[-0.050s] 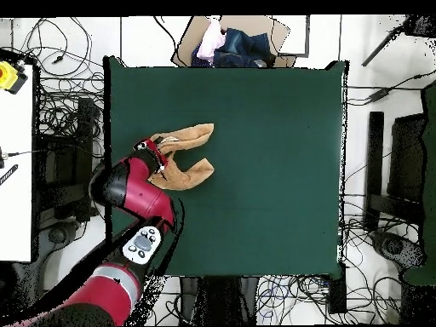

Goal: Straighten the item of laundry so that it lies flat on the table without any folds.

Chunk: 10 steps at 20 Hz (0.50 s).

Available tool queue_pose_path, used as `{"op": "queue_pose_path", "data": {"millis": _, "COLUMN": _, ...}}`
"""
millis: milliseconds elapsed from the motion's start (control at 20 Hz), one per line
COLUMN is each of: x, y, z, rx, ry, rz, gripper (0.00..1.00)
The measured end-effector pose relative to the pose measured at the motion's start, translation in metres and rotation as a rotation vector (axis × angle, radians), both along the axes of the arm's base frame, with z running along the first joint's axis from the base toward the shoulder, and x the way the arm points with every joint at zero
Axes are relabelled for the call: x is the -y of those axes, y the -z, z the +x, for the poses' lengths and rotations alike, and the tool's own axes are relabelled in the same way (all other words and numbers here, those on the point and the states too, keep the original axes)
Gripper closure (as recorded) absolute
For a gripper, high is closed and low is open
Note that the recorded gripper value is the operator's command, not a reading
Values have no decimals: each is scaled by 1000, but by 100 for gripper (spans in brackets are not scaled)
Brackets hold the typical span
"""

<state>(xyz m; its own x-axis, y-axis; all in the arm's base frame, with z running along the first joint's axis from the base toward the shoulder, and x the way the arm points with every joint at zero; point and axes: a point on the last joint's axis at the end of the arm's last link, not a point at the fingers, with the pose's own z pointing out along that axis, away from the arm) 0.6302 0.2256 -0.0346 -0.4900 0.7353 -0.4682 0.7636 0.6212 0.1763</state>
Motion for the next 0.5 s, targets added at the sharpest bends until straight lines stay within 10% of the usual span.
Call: {"op": "queue_pose_path", "data": {"millis": 500, "x": -38, "y": -2, "z": -11, "rx": 13, "ry": 10, "rz": 20, "gripper": 100}}
